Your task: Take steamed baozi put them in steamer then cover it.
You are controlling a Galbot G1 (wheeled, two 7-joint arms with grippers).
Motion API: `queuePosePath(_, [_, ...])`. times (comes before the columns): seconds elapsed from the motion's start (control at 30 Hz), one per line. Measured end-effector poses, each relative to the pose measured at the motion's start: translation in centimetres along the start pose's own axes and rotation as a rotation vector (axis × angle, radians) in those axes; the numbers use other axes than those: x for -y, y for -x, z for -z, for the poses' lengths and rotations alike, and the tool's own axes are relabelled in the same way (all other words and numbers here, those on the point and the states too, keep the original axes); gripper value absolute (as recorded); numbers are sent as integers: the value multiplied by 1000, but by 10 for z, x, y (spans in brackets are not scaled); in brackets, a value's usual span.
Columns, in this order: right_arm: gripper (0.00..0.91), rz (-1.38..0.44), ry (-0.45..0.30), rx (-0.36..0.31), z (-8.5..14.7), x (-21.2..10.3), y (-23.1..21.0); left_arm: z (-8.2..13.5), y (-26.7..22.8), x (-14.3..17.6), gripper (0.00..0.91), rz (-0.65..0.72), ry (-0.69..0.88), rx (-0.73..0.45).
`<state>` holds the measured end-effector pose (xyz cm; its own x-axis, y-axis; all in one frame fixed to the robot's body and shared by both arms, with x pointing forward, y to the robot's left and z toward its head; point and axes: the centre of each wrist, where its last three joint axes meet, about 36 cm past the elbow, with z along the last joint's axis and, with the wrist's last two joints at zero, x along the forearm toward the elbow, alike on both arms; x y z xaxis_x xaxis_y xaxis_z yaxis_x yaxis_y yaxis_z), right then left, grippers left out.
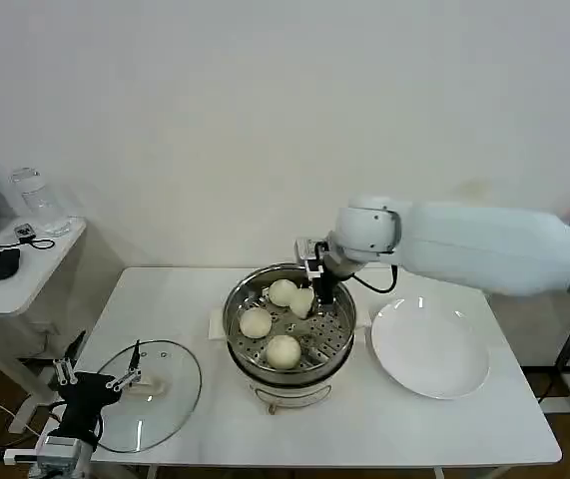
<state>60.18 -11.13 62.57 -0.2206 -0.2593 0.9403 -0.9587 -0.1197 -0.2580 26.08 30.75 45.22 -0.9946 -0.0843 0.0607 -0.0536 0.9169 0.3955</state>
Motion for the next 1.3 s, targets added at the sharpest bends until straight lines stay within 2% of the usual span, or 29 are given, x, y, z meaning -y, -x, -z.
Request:
queuePosePath(0.57, [635,23,41,-75,-6,6,42,-2,1,-2,907,5,-3,-3])
queuePosePath(0.97, [635,37,46,-85,-9,4,50,-2,1,-2,907,4,-2,-3])
queuePosePath(1.0, [685,37,46,-85,-9,4,51,-2,1,-2,907,4,-2,-3])
queuePosePath(1.03, [907,37,45,-85,-9,3,51,-2,1,-2,907,4,-2,-3])
queuePosePath(1.3, [907,27,48,-86,-11,5,48,-2,0,-2,907,4,-4,-5])
